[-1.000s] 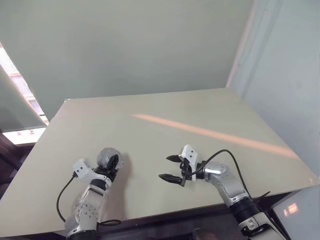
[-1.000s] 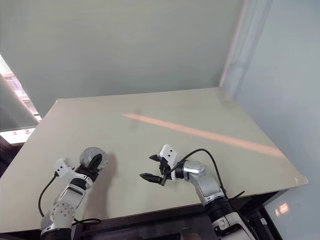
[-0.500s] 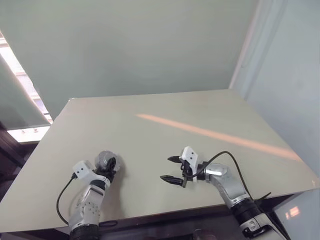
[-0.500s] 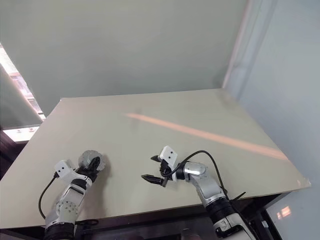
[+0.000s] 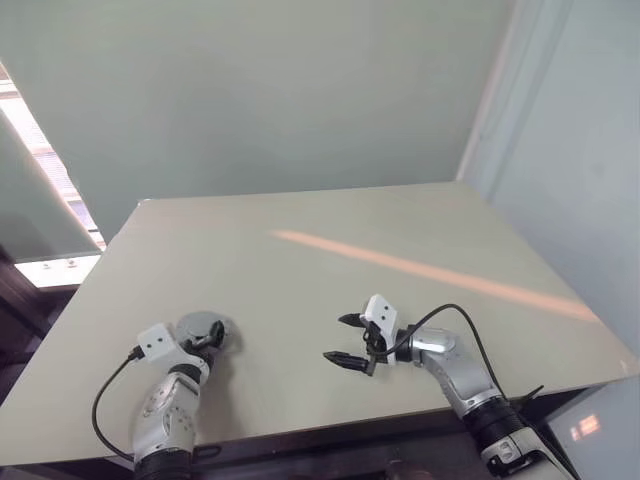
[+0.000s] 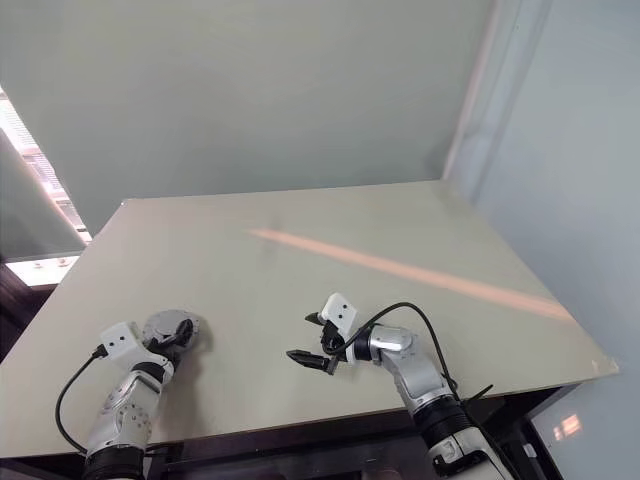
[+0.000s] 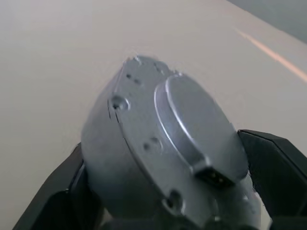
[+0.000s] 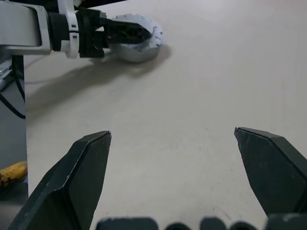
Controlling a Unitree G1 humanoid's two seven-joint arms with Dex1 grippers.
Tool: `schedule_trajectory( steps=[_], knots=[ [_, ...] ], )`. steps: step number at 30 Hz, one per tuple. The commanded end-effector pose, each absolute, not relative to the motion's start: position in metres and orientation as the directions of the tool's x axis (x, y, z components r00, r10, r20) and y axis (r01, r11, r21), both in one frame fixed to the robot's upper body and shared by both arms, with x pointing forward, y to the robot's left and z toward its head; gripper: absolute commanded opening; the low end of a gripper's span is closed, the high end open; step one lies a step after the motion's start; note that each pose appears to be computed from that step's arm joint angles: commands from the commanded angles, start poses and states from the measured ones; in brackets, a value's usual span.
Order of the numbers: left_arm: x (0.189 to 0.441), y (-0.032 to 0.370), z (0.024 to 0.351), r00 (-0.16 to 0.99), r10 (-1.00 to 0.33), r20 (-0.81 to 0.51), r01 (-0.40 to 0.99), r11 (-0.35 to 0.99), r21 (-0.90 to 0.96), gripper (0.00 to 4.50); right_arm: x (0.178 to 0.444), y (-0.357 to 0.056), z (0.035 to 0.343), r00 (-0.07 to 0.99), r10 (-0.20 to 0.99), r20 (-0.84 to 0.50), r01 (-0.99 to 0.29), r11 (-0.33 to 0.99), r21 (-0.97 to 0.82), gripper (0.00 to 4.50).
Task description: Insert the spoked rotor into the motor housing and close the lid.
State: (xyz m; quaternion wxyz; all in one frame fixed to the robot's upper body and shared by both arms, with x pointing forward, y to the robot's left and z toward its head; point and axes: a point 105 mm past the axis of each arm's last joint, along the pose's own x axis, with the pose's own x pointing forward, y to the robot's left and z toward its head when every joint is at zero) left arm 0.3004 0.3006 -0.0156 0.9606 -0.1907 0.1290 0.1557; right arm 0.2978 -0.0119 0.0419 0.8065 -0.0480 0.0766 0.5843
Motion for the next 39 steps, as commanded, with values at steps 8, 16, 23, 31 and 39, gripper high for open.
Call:
schedule_trajectory(
  steps=[8,16,23,31,39],
  knots=[
    [0.298,0.342,0.038,0.876,0.478,-0.055,-0.479,0.878,0.009,4.47,0.303,-0.011,0.049,0.309,0.937,-0.164,-0.95,0.31,-0.021,4.5],
    [0.3,0.334,0.032,0.897,0.432,-0.089,-0.434,0.901,0.004,4.47,0.304,-0.011,0.048,0.309,0.935,-0.173,-0.951,0.309,-0.025,4.5],
    [0.307,0.296,0.05,0.981,0.195,0.021,-0.195,0.981,-0.003,4.47,0.31,-0.018,0.046,0.354,0.919,-0.175,-0.934,0.355,-0.031,4.5],
    [0.304,0.232,0.072,0.978,-0.192,0.083,0.188,0.981,0.057,4.47,0.329,-0.052,0.067,0.514,0.855,-0.065,-0.856,0.516,0.02,4.5],
    [0.29,0.193,0.08,0.913,-0.407,0.038,0.406,0.913,0.022,4.47,0.323,-0.086,0.066,0.595,0.8,-0.08,-0.801,0.598,0.018,4.5]
  ],
)
